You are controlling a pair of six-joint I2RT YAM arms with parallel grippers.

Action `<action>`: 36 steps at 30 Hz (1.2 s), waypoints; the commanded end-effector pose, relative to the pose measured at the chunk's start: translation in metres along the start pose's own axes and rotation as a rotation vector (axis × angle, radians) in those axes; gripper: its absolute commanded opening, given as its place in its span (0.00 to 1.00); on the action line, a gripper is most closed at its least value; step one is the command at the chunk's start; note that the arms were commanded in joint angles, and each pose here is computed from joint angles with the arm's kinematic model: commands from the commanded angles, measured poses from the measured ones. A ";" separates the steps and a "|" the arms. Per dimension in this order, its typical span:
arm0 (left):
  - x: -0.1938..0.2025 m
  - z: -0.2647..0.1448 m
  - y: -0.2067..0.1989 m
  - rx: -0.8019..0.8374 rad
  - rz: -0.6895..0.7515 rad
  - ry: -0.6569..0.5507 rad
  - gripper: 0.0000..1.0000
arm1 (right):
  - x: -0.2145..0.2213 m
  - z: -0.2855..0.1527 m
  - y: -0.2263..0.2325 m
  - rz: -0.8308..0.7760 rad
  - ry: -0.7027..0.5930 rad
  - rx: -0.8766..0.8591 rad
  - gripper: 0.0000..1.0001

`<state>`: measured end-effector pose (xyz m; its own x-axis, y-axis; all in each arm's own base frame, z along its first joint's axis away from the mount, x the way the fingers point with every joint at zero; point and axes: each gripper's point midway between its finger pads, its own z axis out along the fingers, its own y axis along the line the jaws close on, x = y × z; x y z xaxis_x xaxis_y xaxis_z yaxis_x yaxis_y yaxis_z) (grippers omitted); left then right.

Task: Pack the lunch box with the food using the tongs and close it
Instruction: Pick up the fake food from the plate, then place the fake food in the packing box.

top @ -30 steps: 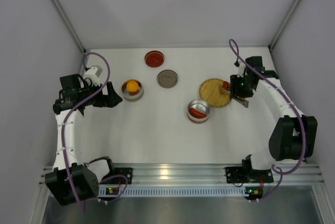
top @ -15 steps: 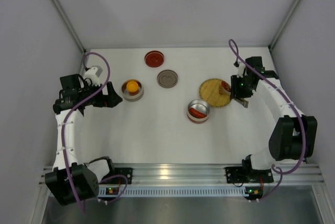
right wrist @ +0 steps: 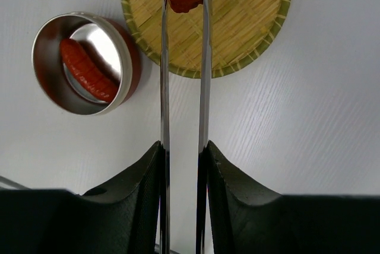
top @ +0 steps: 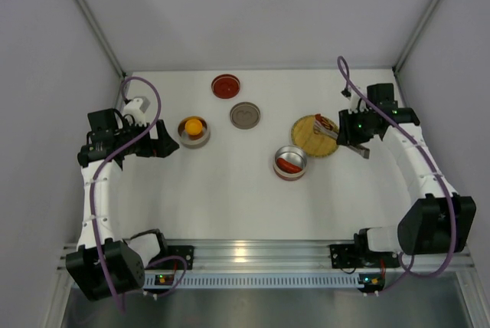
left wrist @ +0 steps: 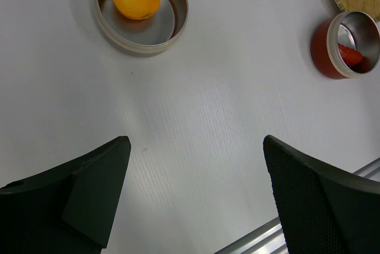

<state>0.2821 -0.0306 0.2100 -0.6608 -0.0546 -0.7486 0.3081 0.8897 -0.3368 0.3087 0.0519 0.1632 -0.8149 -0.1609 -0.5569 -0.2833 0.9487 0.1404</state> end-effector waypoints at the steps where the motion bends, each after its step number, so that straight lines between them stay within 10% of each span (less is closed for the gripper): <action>1: -0.009 -0.005 -0.002 0.004 0.040 -0.038 0.98 | -0.013 -0.035 0.024 -0.133 -0.089 -0.117 0.22; 11: -0.010 -0.005 -0.006 0.024 0.036 -0.038 0.98 | 0.013 -0.060 0.067 -0.331 -0.051 -0.373 0.25; 36: -0.005 -0.003 -0.005 0.023 0.030 -0.027 0.98 | 0.039 -0.039 0.069 -0.484 0.089 -0.370 0.19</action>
<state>0.2815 -0.0315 0.2100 -0.6622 -0.0554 -0.7473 0.3106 0.8872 -0.3411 0.2346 0.0967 0.1822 -0.6179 -0.5632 -0.5487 -0.7498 0.6322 0.1953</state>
